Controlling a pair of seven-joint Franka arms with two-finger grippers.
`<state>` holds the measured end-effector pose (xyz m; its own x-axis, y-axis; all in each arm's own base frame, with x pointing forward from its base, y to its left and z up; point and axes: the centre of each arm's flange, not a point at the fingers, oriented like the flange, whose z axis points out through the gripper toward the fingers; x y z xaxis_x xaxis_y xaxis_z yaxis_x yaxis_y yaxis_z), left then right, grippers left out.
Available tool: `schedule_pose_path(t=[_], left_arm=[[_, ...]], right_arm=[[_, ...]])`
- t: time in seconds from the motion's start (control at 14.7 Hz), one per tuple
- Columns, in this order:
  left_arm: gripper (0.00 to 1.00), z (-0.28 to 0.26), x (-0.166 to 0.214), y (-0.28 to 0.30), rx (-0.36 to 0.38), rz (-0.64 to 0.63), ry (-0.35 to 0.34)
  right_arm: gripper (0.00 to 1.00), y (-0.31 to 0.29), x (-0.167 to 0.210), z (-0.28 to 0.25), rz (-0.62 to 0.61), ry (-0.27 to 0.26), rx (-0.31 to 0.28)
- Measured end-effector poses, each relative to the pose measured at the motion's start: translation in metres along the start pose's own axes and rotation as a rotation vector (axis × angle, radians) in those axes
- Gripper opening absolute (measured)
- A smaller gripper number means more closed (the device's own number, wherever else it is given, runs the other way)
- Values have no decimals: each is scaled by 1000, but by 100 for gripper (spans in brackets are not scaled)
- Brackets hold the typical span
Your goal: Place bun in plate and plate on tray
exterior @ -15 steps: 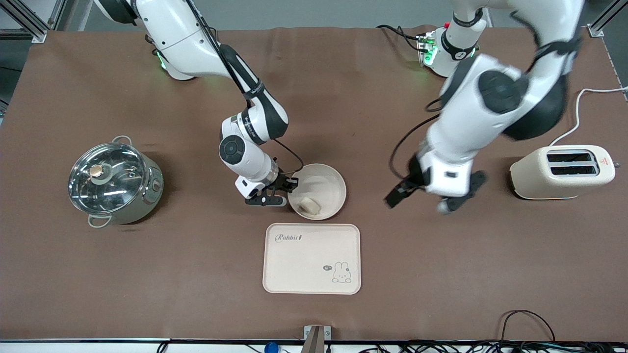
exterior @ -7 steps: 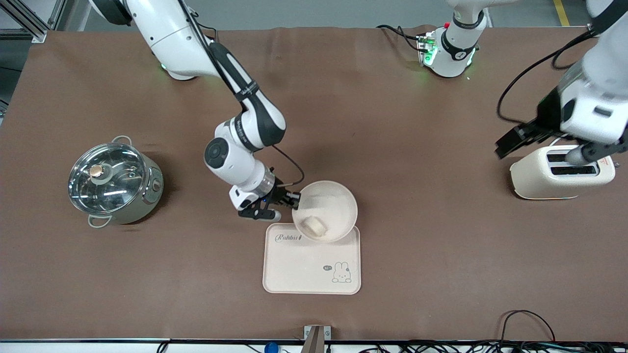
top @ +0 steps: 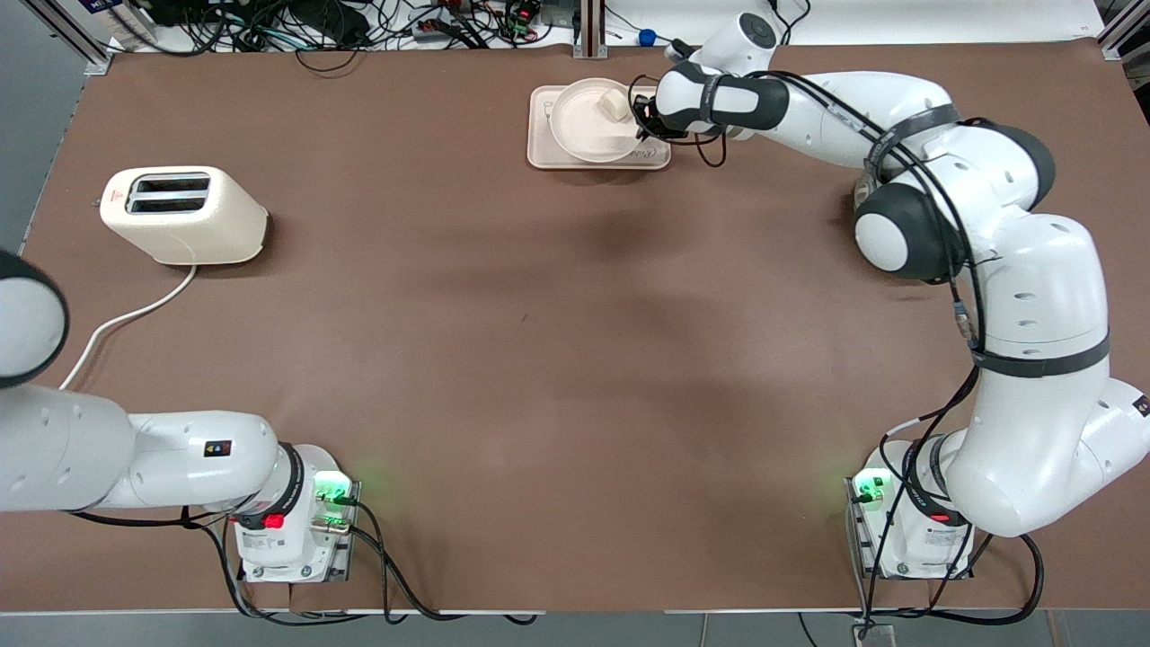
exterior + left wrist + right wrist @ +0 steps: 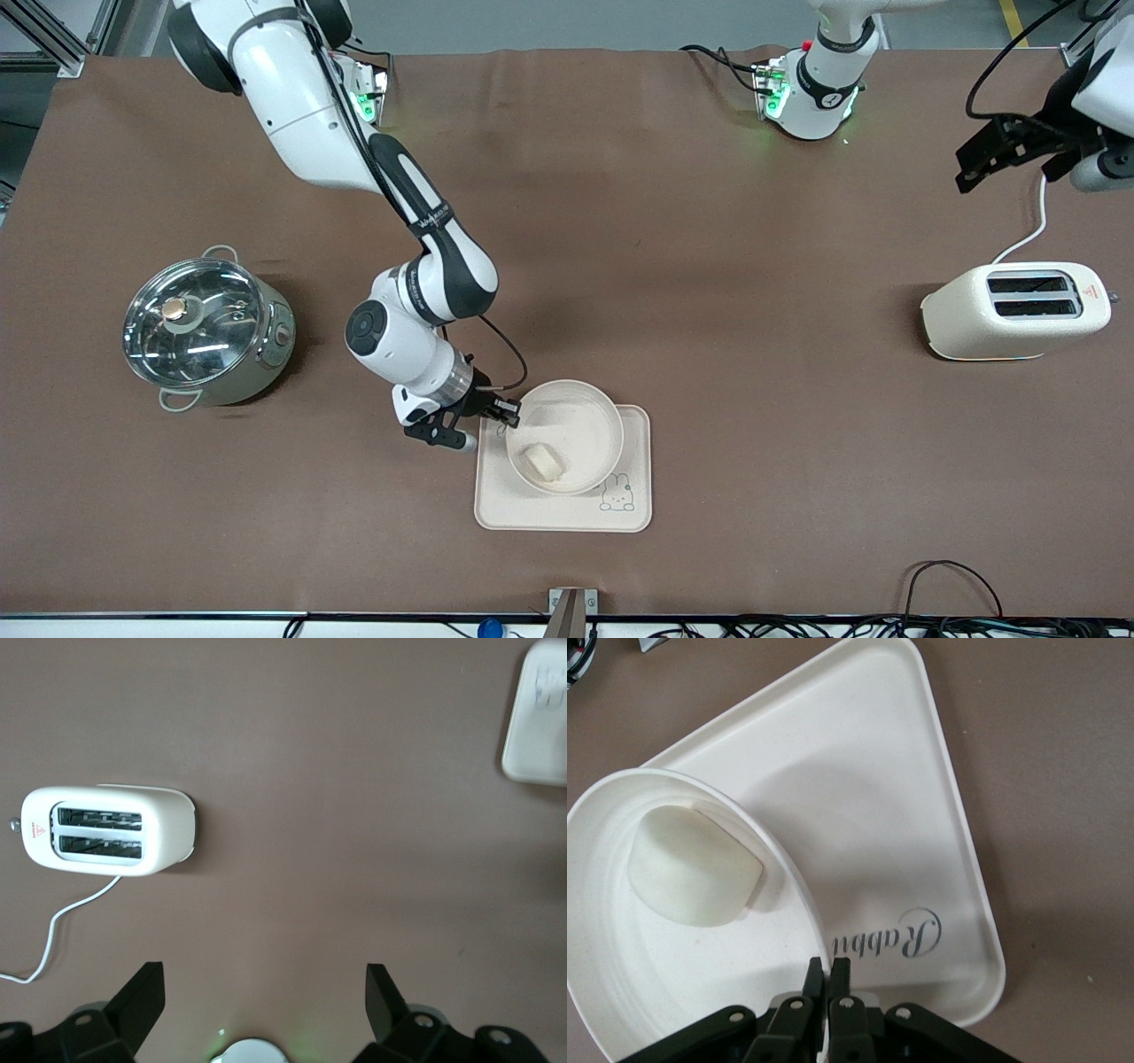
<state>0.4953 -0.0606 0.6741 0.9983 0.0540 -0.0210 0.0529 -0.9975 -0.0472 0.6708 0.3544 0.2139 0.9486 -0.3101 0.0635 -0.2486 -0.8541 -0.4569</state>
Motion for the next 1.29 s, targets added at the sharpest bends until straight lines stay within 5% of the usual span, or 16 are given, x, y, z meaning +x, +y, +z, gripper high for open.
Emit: schedule_pose_path(t=[0.61,1.16,1.29], left_arm=[[100,9,-19,-4,-16,97,-20],[100,11,-18,-4,-16,97,-26],[100,12,-18,-4,-16,97,-27]], right_arm=[[4,32,36,20,49,31,-7],[79,-8,23,10,22,96,55],[99,-21,23,-9,25,67,48]])
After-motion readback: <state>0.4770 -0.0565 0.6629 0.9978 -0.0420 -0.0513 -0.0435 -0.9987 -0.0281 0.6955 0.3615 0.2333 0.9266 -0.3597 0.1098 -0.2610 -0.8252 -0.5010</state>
